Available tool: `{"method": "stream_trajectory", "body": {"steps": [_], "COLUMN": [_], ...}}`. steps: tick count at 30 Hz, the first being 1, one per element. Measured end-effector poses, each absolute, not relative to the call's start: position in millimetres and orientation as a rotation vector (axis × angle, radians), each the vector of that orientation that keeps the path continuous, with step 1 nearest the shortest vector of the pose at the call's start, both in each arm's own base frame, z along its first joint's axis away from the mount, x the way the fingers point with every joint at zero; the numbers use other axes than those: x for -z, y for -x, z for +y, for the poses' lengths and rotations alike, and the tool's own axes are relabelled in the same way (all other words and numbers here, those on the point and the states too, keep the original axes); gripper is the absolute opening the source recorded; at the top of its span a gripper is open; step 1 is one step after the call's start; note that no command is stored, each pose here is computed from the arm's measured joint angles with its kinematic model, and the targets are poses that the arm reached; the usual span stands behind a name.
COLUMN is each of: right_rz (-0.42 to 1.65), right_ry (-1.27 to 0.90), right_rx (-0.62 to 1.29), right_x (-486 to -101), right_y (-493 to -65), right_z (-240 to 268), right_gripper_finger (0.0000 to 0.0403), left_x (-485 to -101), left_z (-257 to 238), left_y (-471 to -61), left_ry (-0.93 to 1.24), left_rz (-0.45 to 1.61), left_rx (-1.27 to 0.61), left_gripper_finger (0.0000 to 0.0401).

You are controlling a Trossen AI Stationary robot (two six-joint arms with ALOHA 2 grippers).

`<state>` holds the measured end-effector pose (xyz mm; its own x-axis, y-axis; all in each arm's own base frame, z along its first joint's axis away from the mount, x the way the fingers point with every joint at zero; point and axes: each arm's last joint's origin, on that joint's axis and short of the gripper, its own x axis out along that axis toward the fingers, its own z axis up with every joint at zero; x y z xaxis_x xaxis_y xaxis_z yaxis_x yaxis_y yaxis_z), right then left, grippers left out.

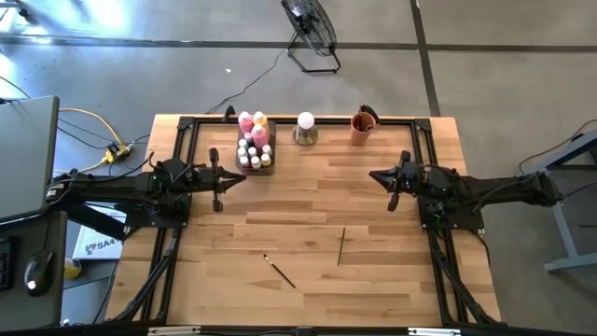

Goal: Pick & Place Paint Supplies
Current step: Put the orange paintbrush into the orange cup

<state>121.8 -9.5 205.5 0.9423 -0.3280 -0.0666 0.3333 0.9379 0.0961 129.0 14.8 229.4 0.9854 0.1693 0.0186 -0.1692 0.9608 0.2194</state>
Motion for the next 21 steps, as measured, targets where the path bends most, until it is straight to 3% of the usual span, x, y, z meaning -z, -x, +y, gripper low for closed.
{"method": "stream_trajectory", "body": {"steps": [21], "right_rz": [0.103], "right_ry": [-0.193], "right_rx": [0.336], "right_x": [-198.2], "right_y": [-128.4], "right_z": [-9.2], "right_gripper_finger": [0.0002], "left_x": [-223.4], "left_z": [14.9], "left_y": [-129.1], "left_ry": [-0.221], "left_rz": [0.062], "left_rx": [-0.166], "left_gripper_finger": [0.0012]}}
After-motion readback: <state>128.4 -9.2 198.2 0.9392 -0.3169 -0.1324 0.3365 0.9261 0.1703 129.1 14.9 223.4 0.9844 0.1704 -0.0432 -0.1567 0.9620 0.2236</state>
